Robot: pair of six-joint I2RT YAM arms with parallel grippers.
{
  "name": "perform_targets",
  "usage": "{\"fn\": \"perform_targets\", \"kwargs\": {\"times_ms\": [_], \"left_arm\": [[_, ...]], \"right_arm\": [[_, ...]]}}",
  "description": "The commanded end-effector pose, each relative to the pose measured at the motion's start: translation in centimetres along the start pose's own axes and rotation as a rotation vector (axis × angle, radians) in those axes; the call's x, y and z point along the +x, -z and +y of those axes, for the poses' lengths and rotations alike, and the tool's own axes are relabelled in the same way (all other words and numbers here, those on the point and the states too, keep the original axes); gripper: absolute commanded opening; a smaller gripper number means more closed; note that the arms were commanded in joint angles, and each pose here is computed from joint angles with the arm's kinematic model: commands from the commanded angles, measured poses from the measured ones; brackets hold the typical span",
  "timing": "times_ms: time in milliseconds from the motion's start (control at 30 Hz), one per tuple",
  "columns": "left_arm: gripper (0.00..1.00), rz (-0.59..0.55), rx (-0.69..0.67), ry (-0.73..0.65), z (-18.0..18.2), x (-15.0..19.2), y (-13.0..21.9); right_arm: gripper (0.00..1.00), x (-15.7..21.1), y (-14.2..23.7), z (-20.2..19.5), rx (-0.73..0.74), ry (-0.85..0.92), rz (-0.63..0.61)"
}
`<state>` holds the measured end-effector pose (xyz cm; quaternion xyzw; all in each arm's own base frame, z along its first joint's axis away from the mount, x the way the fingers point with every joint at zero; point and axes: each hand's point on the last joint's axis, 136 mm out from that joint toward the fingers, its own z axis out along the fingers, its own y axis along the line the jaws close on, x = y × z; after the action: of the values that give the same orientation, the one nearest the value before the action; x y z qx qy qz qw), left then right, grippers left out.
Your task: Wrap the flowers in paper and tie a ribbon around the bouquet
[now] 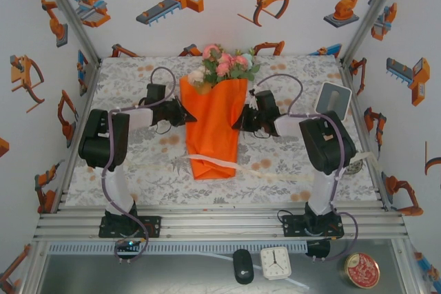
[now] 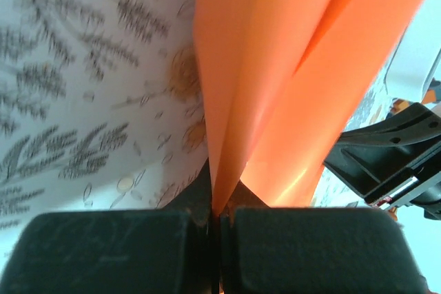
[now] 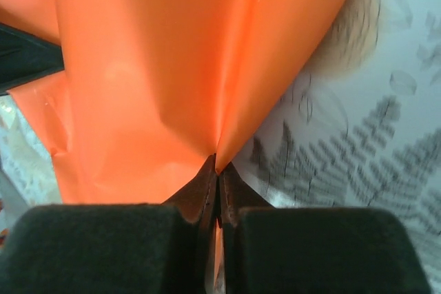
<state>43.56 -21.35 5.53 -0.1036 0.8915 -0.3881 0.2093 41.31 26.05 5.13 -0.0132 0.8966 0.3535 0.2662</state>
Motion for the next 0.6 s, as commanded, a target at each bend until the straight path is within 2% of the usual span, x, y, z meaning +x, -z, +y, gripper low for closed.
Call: {"fn": "perform_targets", "kwargs": {"times_ms": [0, 233, 567], "left_arm": [[0.0, -0.116, 0.055, -0.091, -1.8, -3.7, 0.2], [0.0, -0.229, 0.093, -0.211, -4.3, -7.1, 0.8], [0.0, -0.371, 0.205, -0.327, -11.3, -8.7, 5.7]], "right_arm": [[0.02, -2.6, -0.5, 0.0, 0.057, 0.116, -0.042], [0.0, -7.6, 0.1, 2.1, 0.067, 0.231, -0.175], [0.0, -12.1, 6.9, 8.4, 0.011, 0.392, -0.394]]}}
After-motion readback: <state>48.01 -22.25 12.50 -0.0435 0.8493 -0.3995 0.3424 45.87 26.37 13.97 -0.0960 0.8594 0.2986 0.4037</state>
